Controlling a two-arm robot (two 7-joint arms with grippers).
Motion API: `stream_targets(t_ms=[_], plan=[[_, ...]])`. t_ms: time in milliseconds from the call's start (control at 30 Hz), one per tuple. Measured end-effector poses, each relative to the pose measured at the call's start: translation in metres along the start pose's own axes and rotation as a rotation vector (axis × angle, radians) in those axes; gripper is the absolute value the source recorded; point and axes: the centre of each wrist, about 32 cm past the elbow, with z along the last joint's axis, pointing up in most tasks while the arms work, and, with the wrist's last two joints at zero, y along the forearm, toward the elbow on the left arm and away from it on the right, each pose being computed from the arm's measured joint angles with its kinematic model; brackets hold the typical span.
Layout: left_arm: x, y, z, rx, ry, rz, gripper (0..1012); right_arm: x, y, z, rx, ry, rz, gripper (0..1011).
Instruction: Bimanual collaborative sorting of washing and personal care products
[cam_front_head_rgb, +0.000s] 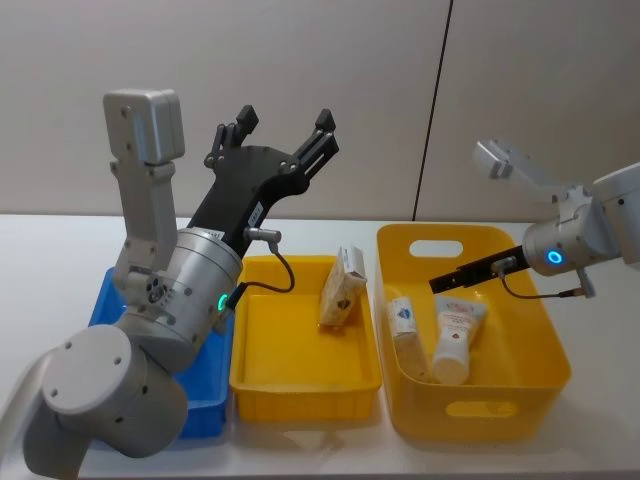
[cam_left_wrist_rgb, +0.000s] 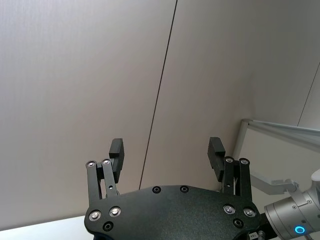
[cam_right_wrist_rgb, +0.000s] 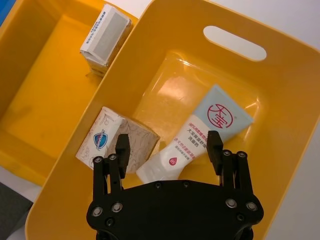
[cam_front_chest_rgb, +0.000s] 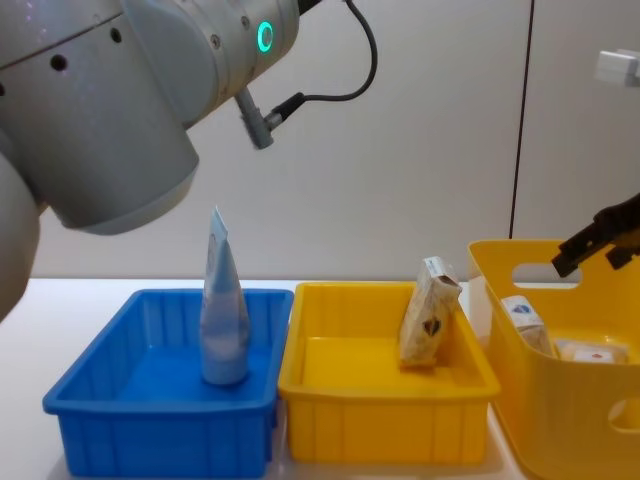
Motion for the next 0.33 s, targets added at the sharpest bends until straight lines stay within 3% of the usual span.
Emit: stream_targets(t_ms=[167,333], plan=[[0.0,0.0,0.0,0.0,0.0,0.0,1001,0.0003,0.0004,0.0,0.0,0.001,0.001,1002],[0.0,0.0,0.0,0.0,0.0,0.0,1001,0.0005,0.0007,0.0,0.0,0.002,0.002,1002]])
